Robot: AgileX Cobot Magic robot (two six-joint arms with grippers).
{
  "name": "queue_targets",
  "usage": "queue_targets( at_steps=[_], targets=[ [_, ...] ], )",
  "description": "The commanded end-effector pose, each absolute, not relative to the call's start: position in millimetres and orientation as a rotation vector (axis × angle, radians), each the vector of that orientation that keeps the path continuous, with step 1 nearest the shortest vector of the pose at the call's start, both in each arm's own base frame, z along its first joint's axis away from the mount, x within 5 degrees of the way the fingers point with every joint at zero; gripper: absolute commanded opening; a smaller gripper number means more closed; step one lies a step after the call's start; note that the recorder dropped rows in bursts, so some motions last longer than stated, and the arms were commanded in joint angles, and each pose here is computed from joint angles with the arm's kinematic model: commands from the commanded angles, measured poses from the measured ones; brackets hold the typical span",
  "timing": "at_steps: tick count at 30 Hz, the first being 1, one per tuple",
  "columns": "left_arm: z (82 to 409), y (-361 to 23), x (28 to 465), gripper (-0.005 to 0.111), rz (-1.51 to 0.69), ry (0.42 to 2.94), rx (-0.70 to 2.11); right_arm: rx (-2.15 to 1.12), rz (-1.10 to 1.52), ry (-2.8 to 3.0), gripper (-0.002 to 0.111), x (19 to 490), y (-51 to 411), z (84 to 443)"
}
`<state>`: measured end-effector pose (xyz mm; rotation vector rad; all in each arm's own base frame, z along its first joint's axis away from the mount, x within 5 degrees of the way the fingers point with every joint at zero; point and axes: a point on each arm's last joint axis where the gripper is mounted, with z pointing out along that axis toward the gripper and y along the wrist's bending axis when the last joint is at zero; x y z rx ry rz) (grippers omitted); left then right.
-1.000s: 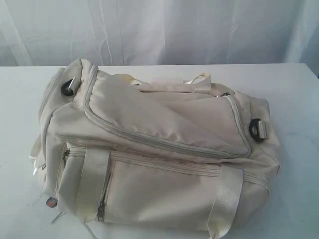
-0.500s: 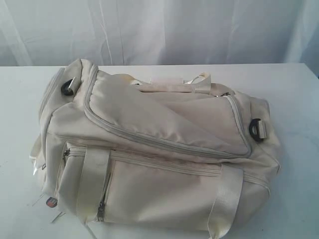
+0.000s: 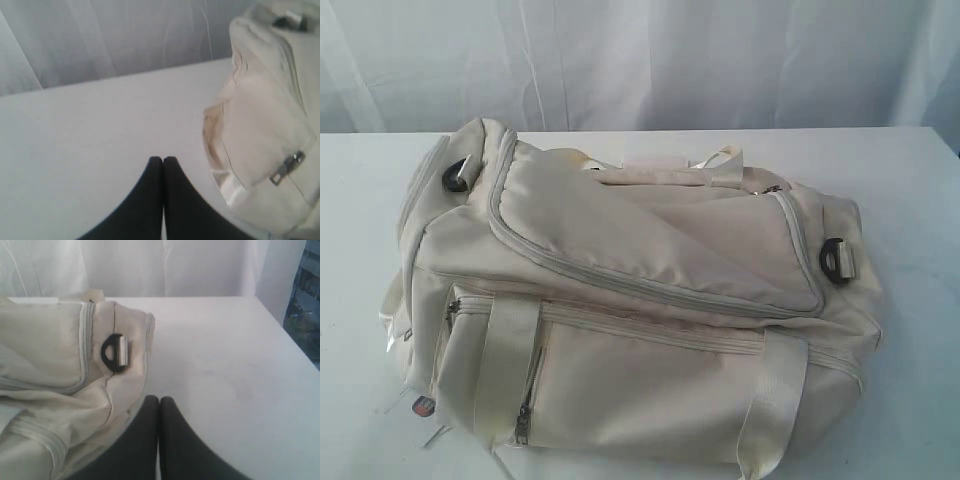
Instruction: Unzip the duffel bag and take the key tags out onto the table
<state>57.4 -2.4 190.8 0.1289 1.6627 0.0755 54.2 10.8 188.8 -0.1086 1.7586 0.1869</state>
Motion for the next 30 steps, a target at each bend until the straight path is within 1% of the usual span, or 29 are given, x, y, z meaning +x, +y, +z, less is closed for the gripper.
queue_targets(
  at_steps=[1, 17, 24, 30],
  targets=[
    [199.5, -0.8, 57.6, 0.000, 0.087, 1.558, 0.101, -0.102, 0.176, 1.589, 0.000, 55.6, 10.0, 203.6],
    [198.8, -1.0, 57.6, 0.000, 0.087, 1.566, 0.104, -0.121, 0.137, 1.357, 0.000, 53.7, 9.2, 224.2],
    [205.2, 0.1, 57.3, 0.000, 0.094, 1.496, 0.086, -0.119, 0.138, 1.331, 0.000, 53.2, 9.0, 226.5],
    [216.4, 2.0, 55.8, 0.000, 0.099, 1.374, 0.051, -0.102, 0.145, 1.222, 0.000, 50.4, 8.2, 236.2]
  ],
)
